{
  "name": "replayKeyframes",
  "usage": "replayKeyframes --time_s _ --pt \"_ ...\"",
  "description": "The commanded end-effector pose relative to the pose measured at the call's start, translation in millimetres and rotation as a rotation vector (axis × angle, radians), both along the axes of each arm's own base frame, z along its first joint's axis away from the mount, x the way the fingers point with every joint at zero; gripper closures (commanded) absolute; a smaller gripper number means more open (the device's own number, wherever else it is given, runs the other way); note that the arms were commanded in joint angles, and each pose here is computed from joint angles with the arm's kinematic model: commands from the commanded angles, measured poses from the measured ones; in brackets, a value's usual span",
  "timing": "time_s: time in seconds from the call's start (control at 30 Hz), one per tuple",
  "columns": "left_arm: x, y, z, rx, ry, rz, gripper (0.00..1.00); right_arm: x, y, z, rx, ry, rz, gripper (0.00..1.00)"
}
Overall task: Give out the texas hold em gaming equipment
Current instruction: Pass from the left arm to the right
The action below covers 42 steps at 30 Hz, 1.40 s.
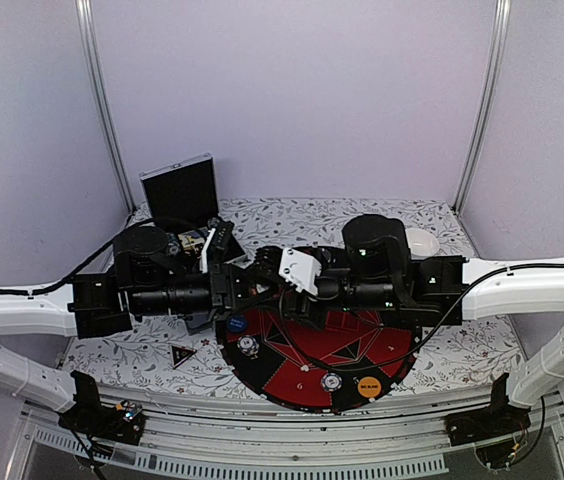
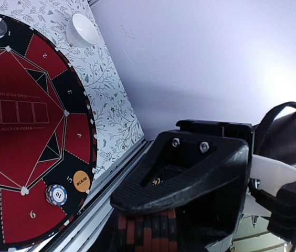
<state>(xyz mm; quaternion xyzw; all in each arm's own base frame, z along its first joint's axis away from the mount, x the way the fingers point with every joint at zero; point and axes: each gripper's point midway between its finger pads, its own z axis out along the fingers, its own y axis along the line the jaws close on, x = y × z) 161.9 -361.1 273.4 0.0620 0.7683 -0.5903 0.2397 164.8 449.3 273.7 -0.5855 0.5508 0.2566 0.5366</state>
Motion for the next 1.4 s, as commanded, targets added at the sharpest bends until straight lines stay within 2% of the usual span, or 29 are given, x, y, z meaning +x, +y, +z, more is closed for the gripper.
replayKeyframes --time_s 0.0,0.1,0.27,0.37,0.47,0.9,1.03,1.17,1.37 --pt "1.0 -2.7 19.7 -0.08 -0.019 -0.005 1.0 5.0 -1.0 18.9 0.049 -0.02 -0.025 0.79" --pt "-0.5 -3.9 19.1 -0.087 -0.016 -0.016 0.93 3.6 -1.3 17.3 0.044 -0.012 -0.02 0.85" --pt "-1.2 -2.9 20.5 -0.099 -0.02 -0.017 0.79 2.0 -1.6 16.5 0.04 -0.001 -0.015 0.88" --pt "-1.3 -1.7 21.7 -0.102 -0.025 -0.014 0.78 2.5 -2.3 15.2 0.036 0.004 -0.018 0.88" --pt "-1.4 -1.0 20.5 -0.101 -0.025 -0.013 0.71 2.1 -2.8 14.4 0.031 0.006 -0.017 0.89" --pt "-0.3 0.1 18.3 -0.096 -0.027 -0.008 0.54 1.0 -4.7 17.0 0.027 0.013 -0.017 0.91" --pt "-0.2 0.2 16.6 -0.092 -0.023 -0.007 0.44 0.7 -4.2 16.6 0.022 0.018 -0.014 0.92" --pt "0.9 0.9 14.1 -0.086 -0.02 0.0 0.41 0.3 -4.5 17.2 0.019 0.023 -0.014 0.92" --pt "5.4 4.2 9.2 -0.063 -0.018 0.024 0.27 -0.8 -5.3 13.5 0.001 0.048 -0.015 0.92"
